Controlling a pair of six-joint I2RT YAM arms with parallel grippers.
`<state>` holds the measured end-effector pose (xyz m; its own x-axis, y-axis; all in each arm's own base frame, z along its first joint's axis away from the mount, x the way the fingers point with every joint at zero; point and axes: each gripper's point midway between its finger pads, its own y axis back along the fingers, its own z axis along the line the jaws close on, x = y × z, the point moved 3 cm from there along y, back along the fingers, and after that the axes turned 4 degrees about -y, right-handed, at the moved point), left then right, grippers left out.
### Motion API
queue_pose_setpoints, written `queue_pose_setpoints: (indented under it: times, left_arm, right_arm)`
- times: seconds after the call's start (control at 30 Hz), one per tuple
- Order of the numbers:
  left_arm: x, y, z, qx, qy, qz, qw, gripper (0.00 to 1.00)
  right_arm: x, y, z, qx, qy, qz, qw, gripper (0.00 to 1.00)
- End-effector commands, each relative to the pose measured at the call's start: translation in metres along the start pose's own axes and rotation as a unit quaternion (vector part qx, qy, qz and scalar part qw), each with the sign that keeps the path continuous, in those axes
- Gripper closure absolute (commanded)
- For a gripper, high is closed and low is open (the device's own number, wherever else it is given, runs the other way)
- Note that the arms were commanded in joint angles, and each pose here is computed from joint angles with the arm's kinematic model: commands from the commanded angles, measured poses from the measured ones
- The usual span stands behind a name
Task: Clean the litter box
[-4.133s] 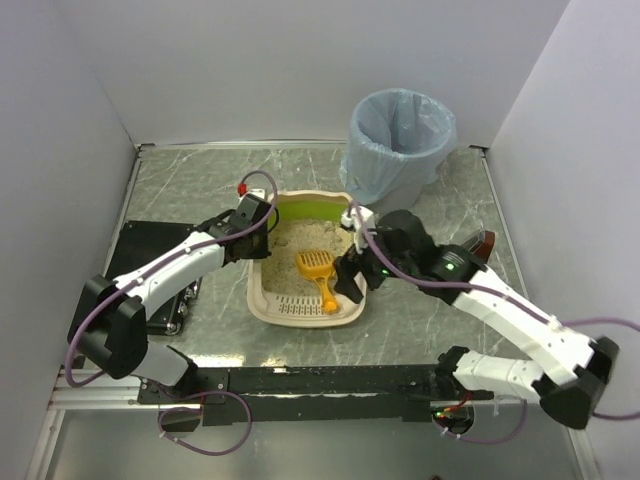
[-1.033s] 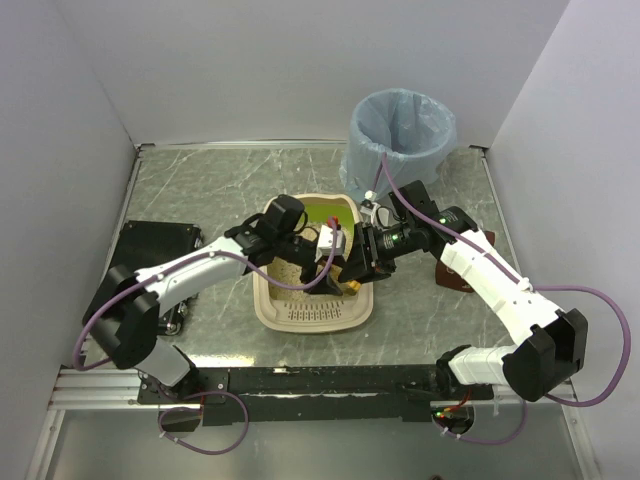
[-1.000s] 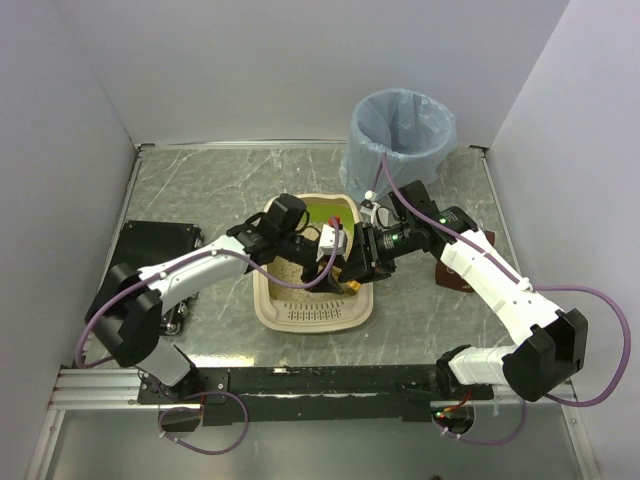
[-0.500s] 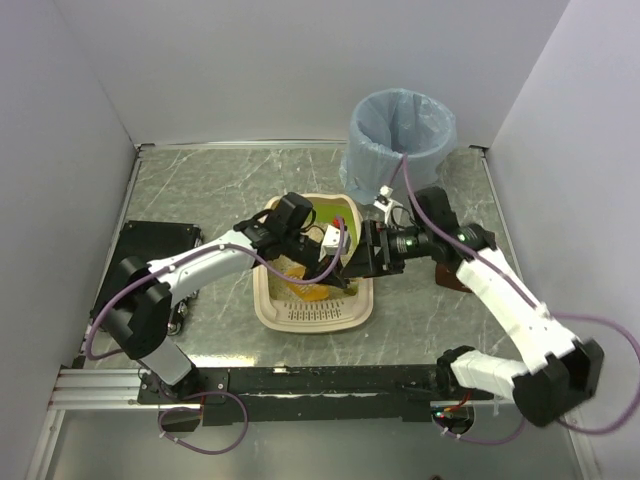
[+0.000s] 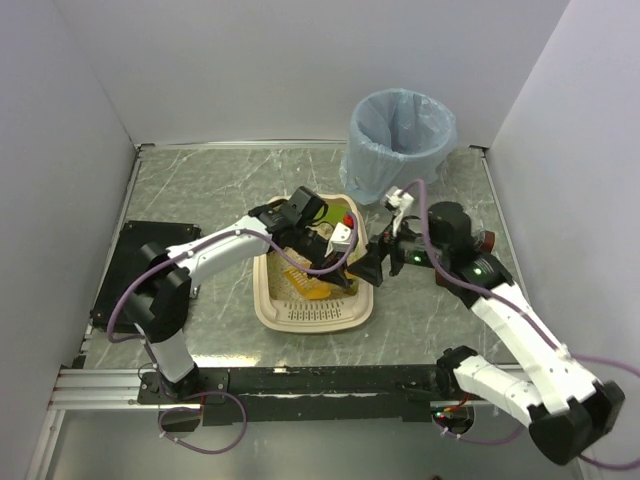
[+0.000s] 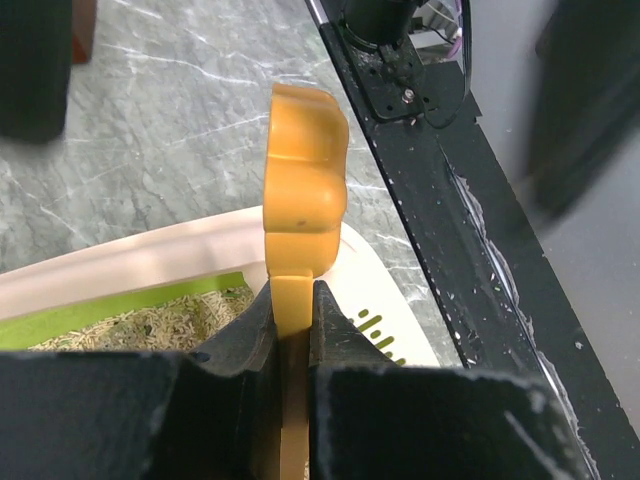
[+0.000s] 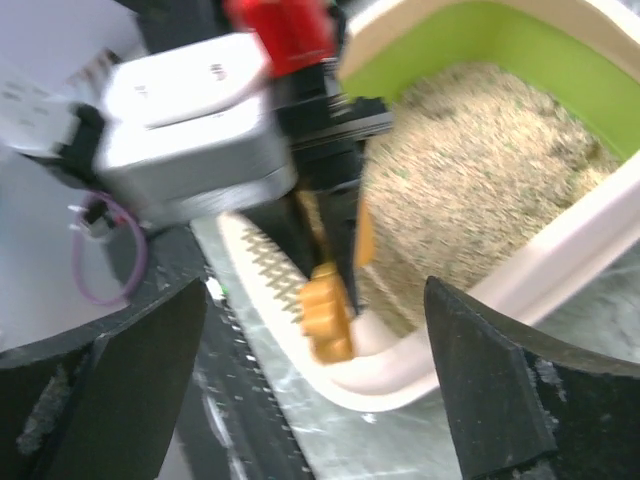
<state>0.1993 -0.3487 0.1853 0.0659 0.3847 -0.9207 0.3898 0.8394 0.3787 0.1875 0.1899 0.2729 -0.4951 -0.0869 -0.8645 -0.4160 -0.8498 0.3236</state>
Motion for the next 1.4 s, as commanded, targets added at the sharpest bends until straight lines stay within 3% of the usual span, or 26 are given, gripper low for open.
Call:
queue_pose_setpoints:
  times: [0.0, 0.13, 0.37, 0.53, 0.6, 0.73, 0.87, 1.0, 1.03, 1.07, 1.1, 1.13, 1.17, 1.23, 1.27, 1.3, 1.33, 1.37]
  left_arm:
    - [-0.013, -0.002, 0.001, 0.033, -0.028, -0.016, 0.999, 0.99]
    - [-0.015, -0.002, 0.001, 0.044, -0.028, -0.016, 0.998, 0.99]
    - [-0.02, 0.001, -0.001, 0.048, -0.049, -0.021, 0.997, 0.99]
    - [-0.018, 0.002, -0.006, 0.07, -0.043, -0.025, 0.996, 0.99]
    - [-0.021, 0.003, -0.004, 0.074, -0.052, -0.027, 0.995, 0.99]
    - [-0.018, 0.001, -0.002, 0.077, -0.032, -0.02, 0.996, 0.99]
    - [-0.016, 0.001, -0.001, 0.071, -0.028, -0.014, 0.997, 0.99]
    - [-0.015, 0.003, -0.002, 0.064, -0.03, -0.01, 0.997, 0.99]
    - [-0.015, 0.003, -0.002, 0.062, -0.031, -0.01, 0.998, 0.99]
    - [-0.015, 0.003, 0.0, 0.058, -0.029, -0.009, 0.998, 0.99]
    - [-0.015, 0.003, 0.001, 0.054, -0.028, -0.007, 0.998, 0.97]
    - [-0.015, 0.002, 0.001, 0.053, -0.022, -0.006, 0.998, 0.82]
    - [-0.017, 0.003, 0.002, 0.051, -0.023, -0.007, 0.998, 0.72]
    - [-0.021, 0.005, -0.001, 0.051, -0.032, -0.007, 0.998, 0.66]
    - [-0.021, 0.007, -0.002, 0.048, -0.031, -0.007, 0.998, 0.51]
    - [-0.025, 0.008, 0.006, 0.029, -0.047, -0.008, 0.998, 0.43]
    - [-0.032, 0.011, 0.005, 0.012, -0.035, -0.008, 0.999, 0.27]
    - [-0.027, 0.012, 0.006, -0.001, -0.023, -0.004, 1.0, 0.24]
  right_arm:
    - [-0.001, -0.016, -0.011, 0.007, 0.033, 0.027, 0.999, 0.1]
    - [0.007, -0.024, -0.009, 0.0, 0.038, 0.05, 0.998, 0.24]
    - [0.02, -0.025, -0.009, 0.017, 0.039, 0.071, 0.997, 0.39]
    - [0.026, -0.023, -0.005, 0.008, 0.051, 0.084, 0.995, 0.36]
    - [0.026, -0.023, -0.004, 0.006, 0.054, 0.087, 0.995, 0.44]
    - [0.019, -0.027, 0.003, -0.009, 0.056, 0.073, 0.996, 0.45]
    - [0.012, -0.029, 0.007, -0.011, 0.057, 0.062, 0.996, 0.61]
    - [0.013, -0.03, 0.007, -0.013, 0.051, 0.063, 0.997, 0.6]
    - [0.012, -0.032, 0.007, -0.013, 0.048, 0.064, 0.997, 0.63]
    - [0.012, -0.033, 0.008, -0.016, 0.045, 0.061, 0.997, 0.8]
    - [0.011, -0.033, 0.01, -0.024, 0.044, 0.062, 0.997, 0.91]
    - [0.012, -0.035, 0.012, -0.03, 0.044, 0.066, 0.996, 1.0]
    - [0.01, -0.035, 0.011, -0.021, 0.042, 0.064, 0.997, 1.0]
    - [0.01, -0.033, 0.009, -0.007, 0.032, 0.071, 0.997, 1.0]
    - [0.01, -0.03, 0.009, 0.007, 0.015, 0.078, 0.997, 1.0]
    - [0.011, -0.026, 0.004, 0.034, 0.003, 0.083, 0.996, 1.0]
    - [0.012, -0.023, 0.002, 0.048, -0.005, 0.086, 0.995, 1.0]
    - [0.014, -0.018, 0.001, 0.062, -0.015, 0.091, 0.994, 1.0]
